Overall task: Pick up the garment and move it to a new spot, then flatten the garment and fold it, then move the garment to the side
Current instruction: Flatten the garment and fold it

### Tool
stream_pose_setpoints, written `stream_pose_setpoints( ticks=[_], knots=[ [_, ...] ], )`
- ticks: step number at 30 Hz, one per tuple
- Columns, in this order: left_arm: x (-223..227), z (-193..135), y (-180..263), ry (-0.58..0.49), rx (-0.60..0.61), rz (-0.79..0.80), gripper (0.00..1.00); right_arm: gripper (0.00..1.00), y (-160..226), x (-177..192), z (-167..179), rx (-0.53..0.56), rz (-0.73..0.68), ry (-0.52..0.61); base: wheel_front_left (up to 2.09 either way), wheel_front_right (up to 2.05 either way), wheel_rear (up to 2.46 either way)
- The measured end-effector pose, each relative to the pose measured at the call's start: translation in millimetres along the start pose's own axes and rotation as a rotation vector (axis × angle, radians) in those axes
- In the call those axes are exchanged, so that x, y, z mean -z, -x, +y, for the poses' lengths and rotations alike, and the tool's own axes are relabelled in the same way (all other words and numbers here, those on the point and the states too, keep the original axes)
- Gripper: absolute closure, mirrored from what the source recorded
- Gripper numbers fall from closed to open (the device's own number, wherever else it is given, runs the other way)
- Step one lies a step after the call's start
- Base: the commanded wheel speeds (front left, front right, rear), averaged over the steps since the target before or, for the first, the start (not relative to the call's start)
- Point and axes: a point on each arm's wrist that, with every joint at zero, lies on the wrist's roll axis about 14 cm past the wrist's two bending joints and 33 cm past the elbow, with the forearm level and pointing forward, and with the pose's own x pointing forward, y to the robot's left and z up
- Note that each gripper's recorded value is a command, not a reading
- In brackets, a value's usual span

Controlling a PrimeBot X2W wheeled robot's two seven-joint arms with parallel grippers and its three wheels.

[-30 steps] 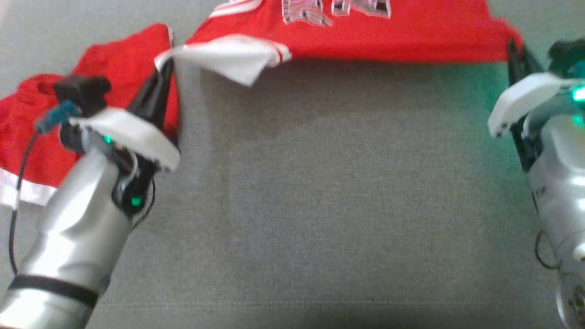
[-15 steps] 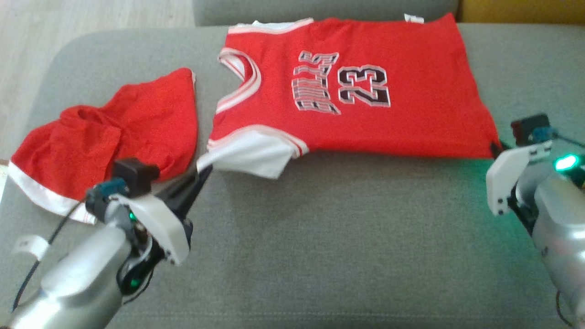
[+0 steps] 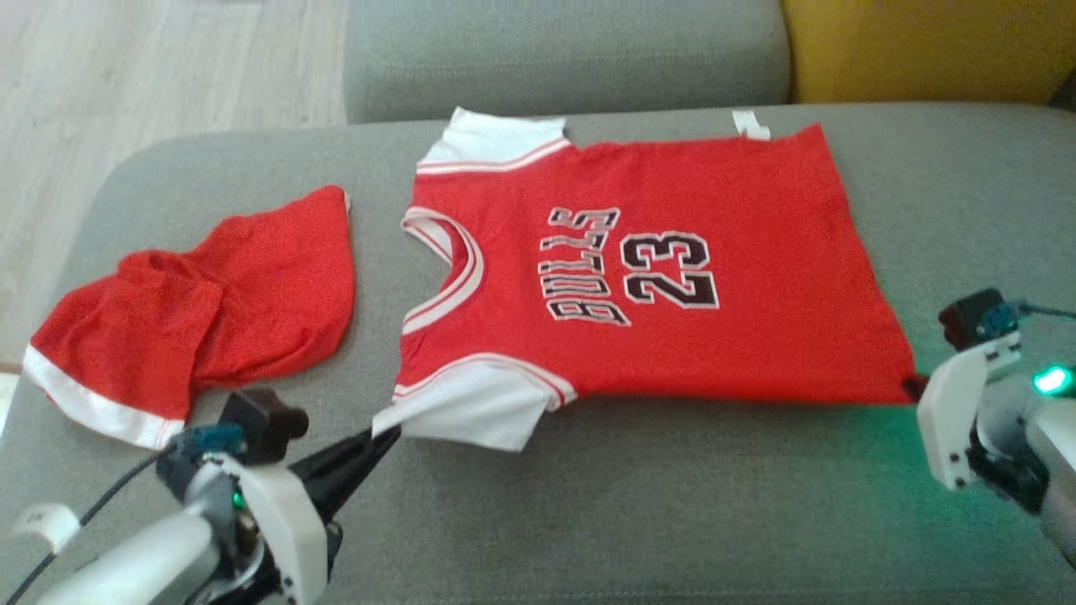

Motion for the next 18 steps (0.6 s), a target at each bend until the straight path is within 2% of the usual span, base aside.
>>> stream_pose_setpoints(
  ticks=[10, 18],
  knots=[
    [23, -31, 30, 0.032, 0.089, 0.141, 1.00, 1.00, 34, 67, 18, -0.124, 0.218, -0.065, 0.00, 0.00, 0.00],
    [16, -31, 25, 0.027, 0.093, 0.145, 1.00, 1.00, 40, 53, 8, -0.129, 0.200, -0.132, 0.00, 0.00, 0.00]
  ],
)
